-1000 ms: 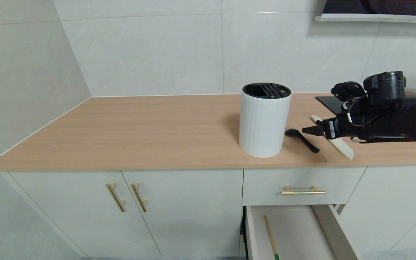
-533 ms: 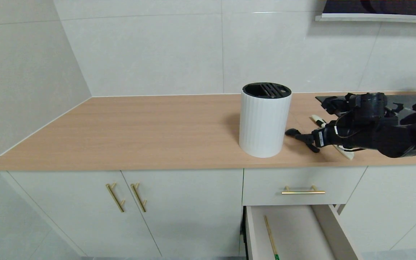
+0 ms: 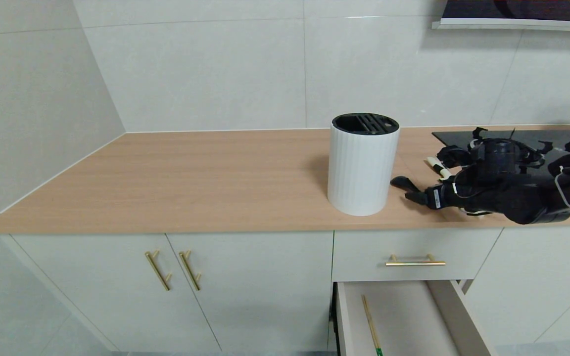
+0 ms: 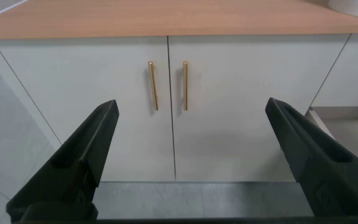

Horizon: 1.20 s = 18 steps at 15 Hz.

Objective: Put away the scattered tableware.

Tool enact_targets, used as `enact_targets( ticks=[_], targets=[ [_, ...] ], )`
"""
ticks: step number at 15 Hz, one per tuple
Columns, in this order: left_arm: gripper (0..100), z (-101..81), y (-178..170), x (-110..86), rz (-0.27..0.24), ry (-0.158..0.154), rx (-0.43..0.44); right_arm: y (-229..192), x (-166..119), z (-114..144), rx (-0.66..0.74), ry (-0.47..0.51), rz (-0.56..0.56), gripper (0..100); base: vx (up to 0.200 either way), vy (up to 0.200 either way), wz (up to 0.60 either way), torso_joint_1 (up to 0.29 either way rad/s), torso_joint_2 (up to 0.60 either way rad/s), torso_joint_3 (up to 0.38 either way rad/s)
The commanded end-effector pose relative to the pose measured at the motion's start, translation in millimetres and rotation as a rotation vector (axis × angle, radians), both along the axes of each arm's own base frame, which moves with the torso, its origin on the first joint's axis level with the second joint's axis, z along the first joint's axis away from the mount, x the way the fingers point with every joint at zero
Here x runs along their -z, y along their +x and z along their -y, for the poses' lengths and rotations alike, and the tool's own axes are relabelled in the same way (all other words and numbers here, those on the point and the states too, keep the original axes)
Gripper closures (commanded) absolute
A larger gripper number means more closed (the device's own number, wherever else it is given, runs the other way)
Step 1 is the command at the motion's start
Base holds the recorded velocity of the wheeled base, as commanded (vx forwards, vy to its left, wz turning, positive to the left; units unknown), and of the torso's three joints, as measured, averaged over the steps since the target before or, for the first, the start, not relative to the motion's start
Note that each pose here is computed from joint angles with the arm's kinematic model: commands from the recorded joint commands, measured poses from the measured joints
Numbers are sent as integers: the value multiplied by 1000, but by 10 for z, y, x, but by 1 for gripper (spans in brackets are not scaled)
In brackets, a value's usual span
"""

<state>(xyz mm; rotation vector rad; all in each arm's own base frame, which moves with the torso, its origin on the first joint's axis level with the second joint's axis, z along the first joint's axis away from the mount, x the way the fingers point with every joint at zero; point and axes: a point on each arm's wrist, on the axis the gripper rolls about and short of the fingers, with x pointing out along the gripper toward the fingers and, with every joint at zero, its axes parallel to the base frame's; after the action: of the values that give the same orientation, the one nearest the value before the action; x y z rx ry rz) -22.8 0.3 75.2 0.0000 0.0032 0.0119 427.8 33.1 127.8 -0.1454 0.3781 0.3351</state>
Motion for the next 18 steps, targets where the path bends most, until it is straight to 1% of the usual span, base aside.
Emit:
enact_targets(
  ticks=[1,4,9,10,15,18],
  targets=[
    [0,0,1,0,-1,0,0,24,117,-32,-6,-3,-24,0,0,0,0,0,0,0],
    [0,0,1,0,-1,0,0,31,156,-78,-12,-8,-31,0,0,0,0,0,0,0],
    [0,0,1,0,-1,0,0,41,157,-72,-10,-6,-30,0,0,0,0,0,0,0],
    [0,0,1,0,-1,0,0,43,153,-72,-9,-5,-28,100,0,0,0,0,0,0],
    [0,0,1,0,-1,0,0,47,156,-72,-7,-4,-29,100,0,0,0,0,0,0],
    [0,0,1,0,-1,0,0,81,127,-82,-4,4,-11,100,0,0,0,0,0,0]
  ],
)
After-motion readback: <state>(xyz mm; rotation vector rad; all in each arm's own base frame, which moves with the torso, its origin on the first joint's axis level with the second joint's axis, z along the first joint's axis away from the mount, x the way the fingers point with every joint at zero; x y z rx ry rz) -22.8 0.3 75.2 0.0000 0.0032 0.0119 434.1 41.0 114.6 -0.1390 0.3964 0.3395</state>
